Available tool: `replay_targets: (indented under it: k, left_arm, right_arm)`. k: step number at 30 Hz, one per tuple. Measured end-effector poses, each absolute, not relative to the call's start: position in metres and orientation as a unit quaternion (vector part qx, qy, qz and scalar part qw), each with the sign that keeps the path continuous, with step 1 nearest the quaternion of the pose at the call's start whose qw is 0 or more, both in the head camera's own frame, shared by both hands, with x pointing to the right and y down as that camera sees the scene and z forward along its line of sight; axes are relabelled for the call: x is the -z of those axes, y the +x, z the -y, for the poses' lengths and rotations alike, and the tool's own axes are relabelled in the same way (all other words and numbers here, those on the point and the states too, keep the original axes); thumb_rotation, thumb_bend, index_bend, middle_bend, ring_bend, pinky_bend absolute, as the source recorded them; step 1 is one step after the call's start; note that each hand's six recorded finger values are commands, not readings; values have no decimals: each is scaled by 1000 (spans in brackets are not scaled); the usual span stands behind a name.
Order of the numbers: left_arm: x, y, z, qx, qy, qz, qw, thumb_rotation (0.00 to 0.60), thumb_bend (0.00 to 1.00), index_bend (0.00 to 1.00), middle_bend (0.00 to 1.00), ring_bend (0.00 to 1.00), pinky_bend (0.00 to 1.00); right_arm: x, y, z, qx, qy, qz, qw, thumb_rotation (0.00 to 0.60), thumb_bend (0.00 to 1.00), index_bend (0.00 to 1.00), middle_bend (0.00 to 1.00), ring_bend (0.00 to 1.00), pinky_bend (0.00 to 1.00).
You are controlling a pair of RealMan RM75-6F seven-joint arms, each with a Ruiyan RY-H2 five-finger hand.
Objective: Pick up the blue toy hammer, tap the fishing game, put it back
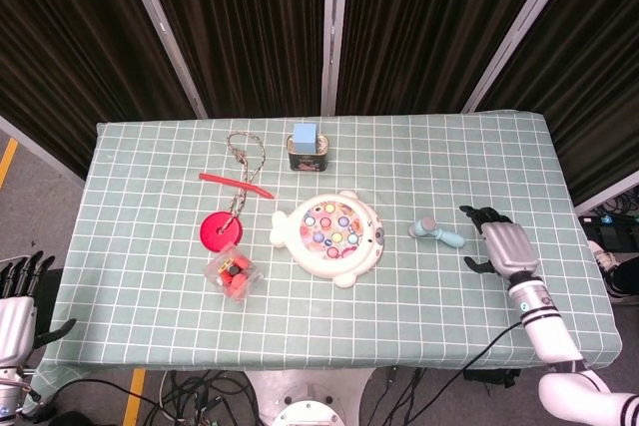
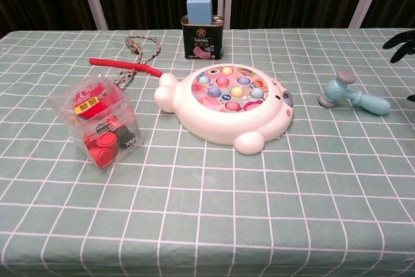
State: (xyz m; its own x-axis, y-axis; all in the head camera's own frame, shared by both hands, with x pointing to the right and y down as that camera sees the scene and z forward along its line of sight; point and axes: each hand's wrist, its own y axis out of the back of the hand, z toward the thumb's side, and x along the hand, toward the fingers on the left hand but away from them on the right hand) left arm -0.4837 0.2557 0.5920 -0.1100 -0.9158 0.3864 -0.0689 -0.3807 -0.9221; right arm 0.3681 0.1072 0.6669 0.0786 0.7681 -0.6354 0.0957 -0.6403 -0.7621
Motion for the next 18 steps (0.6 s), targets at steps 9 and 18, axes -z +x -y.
replay_targets:
  k: [9,18]
  left_arm:
    - [-597,-490,-257,610,-569,-432,343,600,36,103,29,8,0]
    - [-601,-493,-260,611,-570,-435,337,600,36,104,29,8,0]
  right_arm:
    - [-718,337,-85,-611,-687,299,254,600,184,275,307,144,261]
    - [-727,325,-82,-611,-690,300,245,600,190,363,358,192,285]
